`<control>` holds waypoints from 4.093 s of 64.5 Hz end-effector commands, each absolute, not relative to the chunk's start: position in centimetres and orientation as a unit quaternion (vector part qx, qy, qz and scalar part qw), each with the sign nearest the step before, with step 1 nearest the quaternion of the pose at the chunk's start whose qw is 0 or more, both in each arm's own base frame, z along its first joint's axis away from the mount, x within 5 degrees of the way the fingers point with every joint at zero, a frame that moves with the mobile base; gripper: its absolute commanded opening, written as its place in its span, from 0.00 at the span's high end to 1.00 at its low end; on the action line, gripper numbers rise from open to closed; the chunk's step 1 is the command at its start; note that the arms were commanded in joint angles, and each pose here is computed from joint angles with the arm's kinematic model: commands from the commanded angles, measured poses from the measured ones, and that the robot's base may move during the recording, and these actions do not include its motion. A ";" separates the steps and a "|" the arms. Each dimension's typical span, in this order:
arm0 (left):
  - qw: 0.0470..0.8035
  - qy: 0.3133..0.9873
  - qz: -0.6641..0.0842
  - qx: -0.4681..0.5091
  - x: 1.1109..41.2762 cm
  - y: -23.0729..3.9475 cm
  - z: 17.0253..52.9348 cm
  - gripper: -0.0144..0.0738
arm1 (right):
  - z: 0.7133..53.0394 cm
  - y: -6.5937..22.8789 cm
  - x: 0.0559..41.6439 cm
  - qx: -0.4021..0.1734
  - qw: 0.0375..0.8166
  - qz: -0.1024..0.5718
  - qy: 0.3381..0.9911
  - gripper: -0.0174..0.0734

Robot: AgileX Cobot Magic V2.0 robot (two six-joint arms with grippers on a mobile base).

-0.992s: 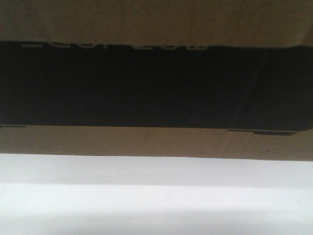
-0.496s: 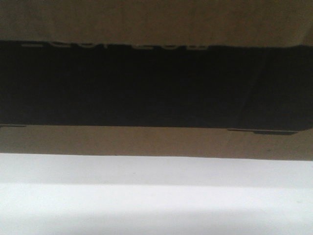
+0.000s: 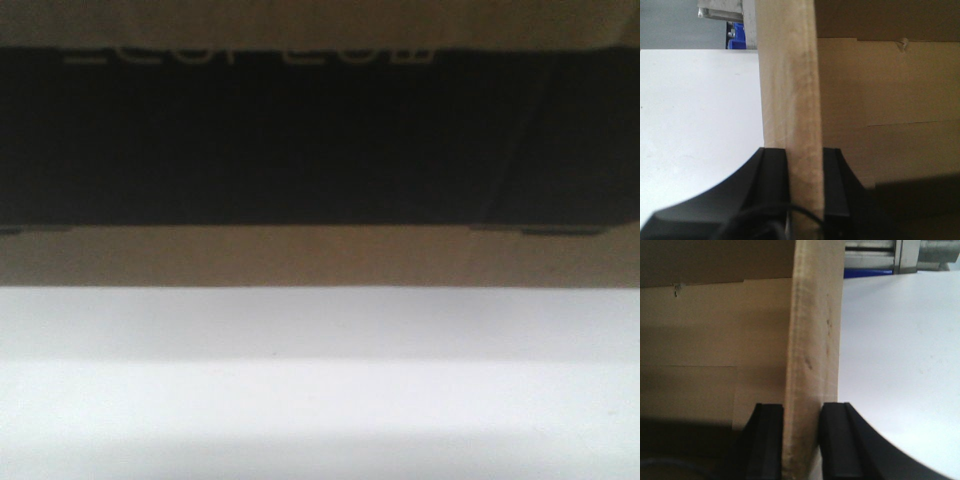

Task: Grab box from left shelf to table start
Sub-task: 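Carry the box with both grippers over the white table edge, then lower the box with both grippers onto the white table, then open both grippers and release the box side walls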

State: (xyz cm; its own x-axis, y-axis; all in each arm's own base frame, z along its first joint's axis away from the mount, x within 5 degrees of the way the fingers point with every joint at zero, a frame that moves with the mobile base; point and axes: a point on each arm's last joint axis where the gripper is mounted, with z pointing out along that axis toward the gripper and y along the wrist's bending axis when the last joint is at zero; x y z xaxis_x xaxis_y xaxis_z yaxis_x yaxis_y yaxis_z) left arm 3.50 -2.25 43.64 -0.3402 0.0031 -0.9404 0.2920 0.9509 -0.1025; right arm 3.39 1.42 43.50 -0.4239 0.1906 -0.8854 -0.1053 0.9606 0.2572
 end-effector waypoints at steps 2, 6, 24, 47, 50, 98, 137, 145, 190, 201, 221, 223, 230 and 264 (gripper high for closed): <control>0.644 0.742 -0.171 0.079 3.0 -2.6 46.3 0.95 | 45.5 0.4 4.0 0.034 0.618 0.078 0.782 0.74; 0.643 0.742 -0.171 0.079 3.0 -2.6 46.3 0.95 | 45.5 0.4 4.0 0.034 0.618 0.078 0.782 0.74; 0.643 0.743 -0.171 0.079 3.0 -2.6 46.3 0.95 | 45.5 0.4 4.0 0.034 0.618 0.078 0.782 0.74; 0.629 0.742 -0.226 0.063 5.8 -3.5 46.7 0.95 | 45.3 0.4 5.6 0.041 0.600 0.073 0.796 0.74; 0.616 0.747 -0.242 0.057 7.0 -3.8 46.7 0.95 | 45.1 0.5 6.7 0.046 0.586 0.075 0.805 0.74; 0.519 0.827 -0.199 0.082 25.9 -6.1 44.8 0.95 | 43.5 1.7 26.0 0.045 0.492 0.048 0.868 0.74; 0.456 0.861 -0.211 0.083 32.3 -7.2 42.1 0.95 | 40.4 1.9 30.4 0.041 0.454 0.033 0.889 0.74; 0.446 0.865 -0.212 0.086 32.3 -7.2 41.8 0.94 | 40.5 1.9 30.5 0.041 0.456 0.034 0.888 0.74; 0.493 0.824 -0.262 0.100 30.0 -7.7 47.6 0.65 | 46.6 1.5 25.3 0.043 0.521 0.040 0.851 0.51; 0.507 0.816 -0.260 0.100 29.8 -7.6 48.2 0.91 | 48.1 1.3 23.9 0.040 0.559 0.039 0.827 0.71; 0.518 0.807 -0.269 0.090 29.1 -7.0 48.9 0.94 | 48.5 1.3 23.6 0.040 0.570 0.041 0.820 0.71; 0.522 0.805 -0.268 0.089 28.9 -6.8 49.1 0.94 | 48.5 1.3 23.5 0.040 0.569 0.041 0.820 0.71; 0.554 0.788 -0.251 0.091 27.3 -6.2 49.7 0.94 | 48.2 1.3 23.1 0.040 0.567 0.041 0.822 0.76; 0.672 0.720 -0.171 -0.012 17.1 -2.8 41.6 0.94 | 40.3 0.7 13.4 0.015 0.686 0.045 0.727 0.75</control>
